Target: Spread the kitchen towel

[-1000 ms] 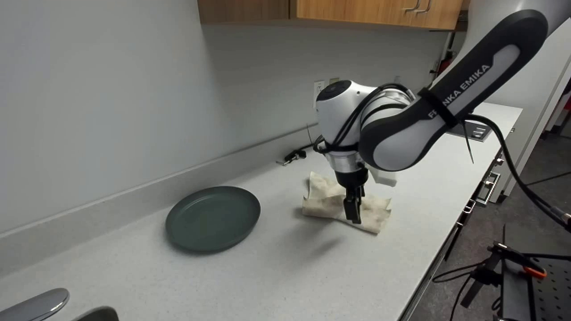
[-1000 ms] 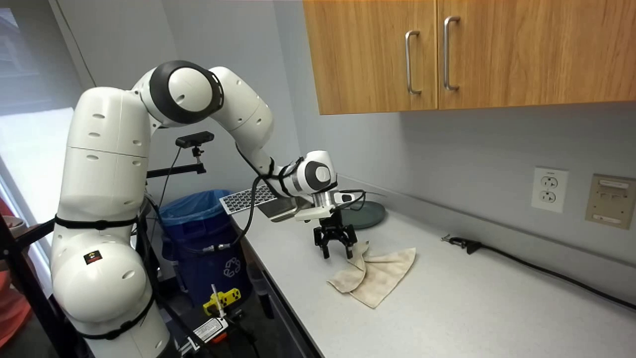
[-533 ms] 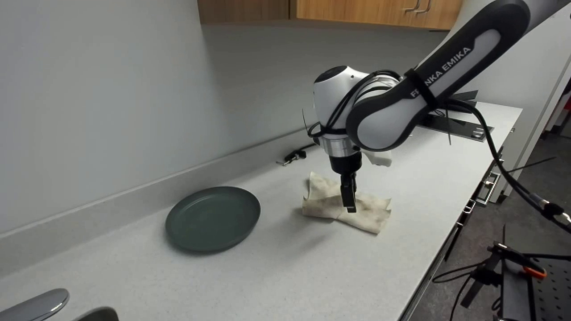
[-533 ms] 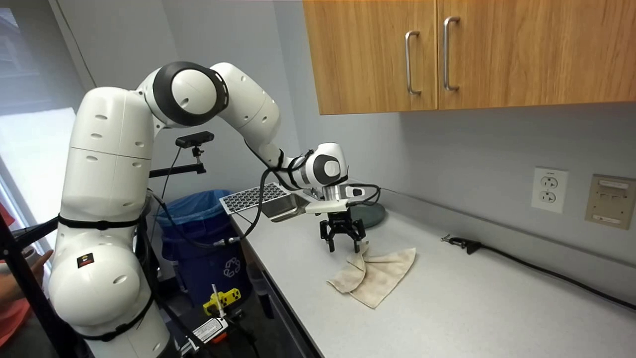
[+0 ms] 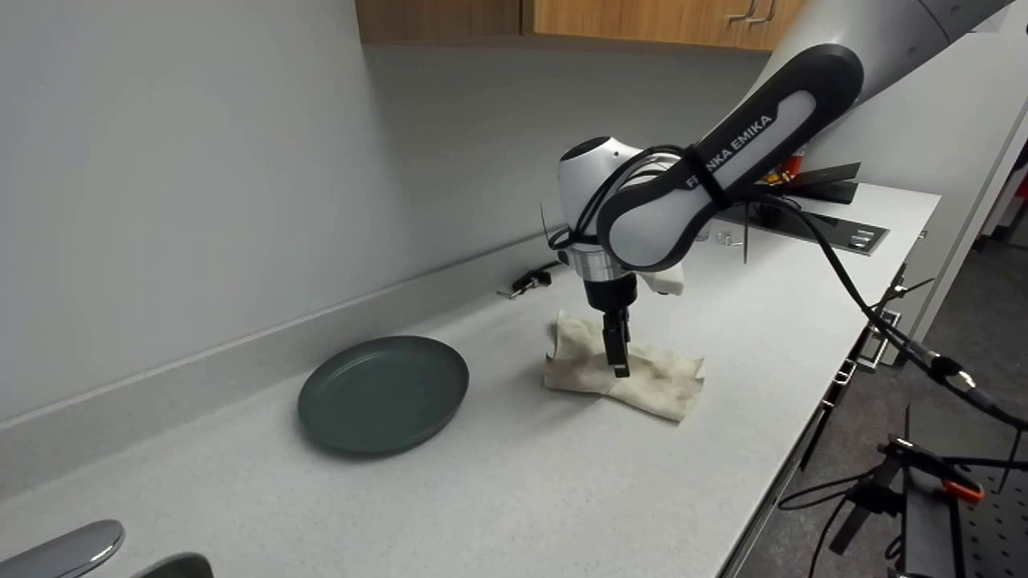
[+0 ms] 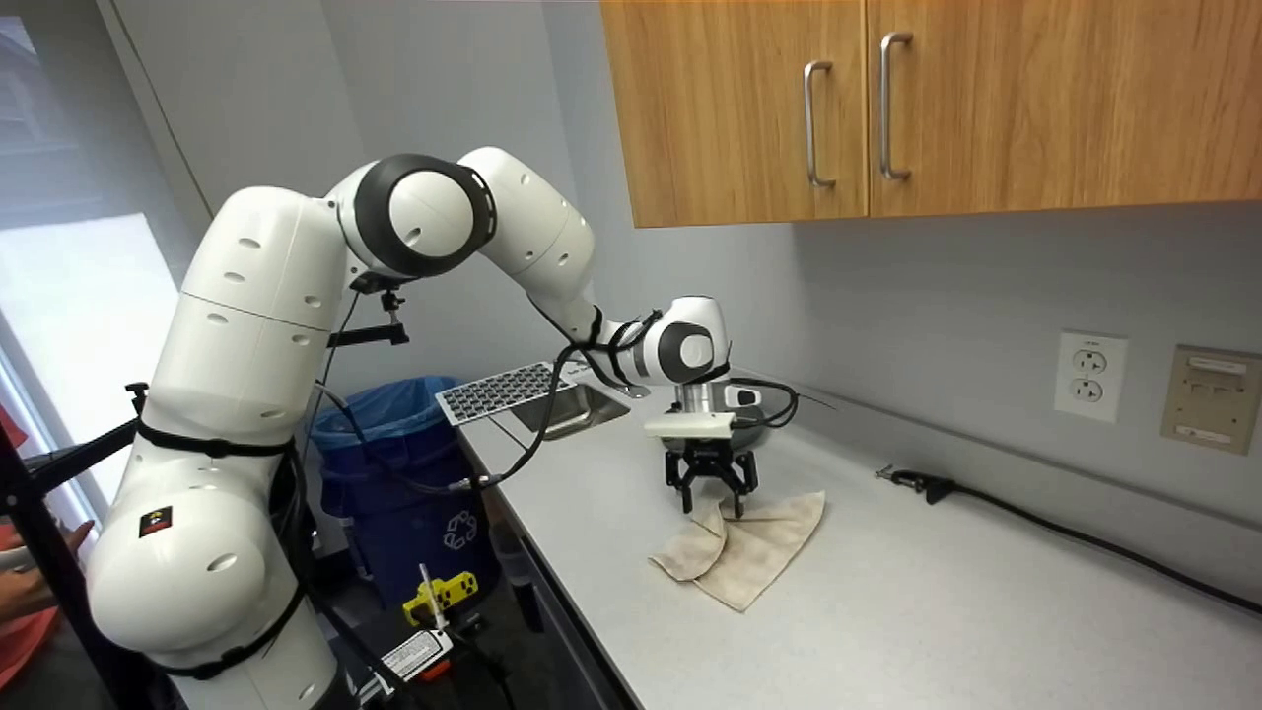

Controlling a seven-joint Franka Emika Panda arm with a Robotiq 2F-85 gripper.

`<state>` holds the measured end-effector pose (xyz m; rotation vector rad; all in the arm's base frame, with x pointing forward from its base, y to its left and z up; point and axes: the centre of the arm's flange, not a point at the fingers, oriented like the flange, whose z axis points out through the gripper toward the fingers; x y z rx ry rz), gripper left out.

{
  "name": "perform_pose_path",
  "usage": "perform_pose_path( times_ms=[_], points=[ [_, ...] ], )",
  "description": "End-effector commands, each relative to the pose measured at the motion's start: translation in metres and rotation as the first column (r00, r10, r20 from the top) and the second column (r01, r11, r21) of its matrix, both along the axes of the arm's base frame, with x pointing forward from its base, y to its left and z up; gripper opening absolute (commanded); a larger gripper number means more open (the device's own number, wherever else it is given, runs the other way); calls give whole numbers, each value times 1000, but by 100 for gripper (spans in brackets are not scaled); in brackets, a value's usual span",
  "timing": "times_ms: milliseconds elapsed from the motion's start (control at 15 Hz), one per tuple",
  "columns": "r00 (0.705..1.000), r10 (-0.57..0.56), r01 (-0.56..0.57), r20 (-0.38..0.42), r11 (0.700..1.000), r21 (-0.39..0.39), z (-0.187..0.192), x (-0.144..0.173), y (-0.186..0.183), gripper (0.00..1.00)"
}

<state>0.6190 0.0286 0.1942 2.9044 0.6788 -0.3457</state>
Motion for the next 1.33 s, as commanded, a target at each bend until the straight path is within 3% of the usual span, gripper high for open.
perform_pose_path(
  times_ms=[0, 67, 267, 667, 1267],
  points=[
    [998, -23, 25, -60, 999, 41, -7, 20, -8, 83],
    [997, -33, 36, -72, 999, 40, -9, 21, -10, 70],
    [994, -64, 66, -93, 997, 25, -11, 23, -12, 44],
    [993, -69, 70, -96, 998, 7, -8, 17, -4, 1],
    [999, 23, -22, -44, 999, 31, 24, -28, 52, 0]
  ],
)
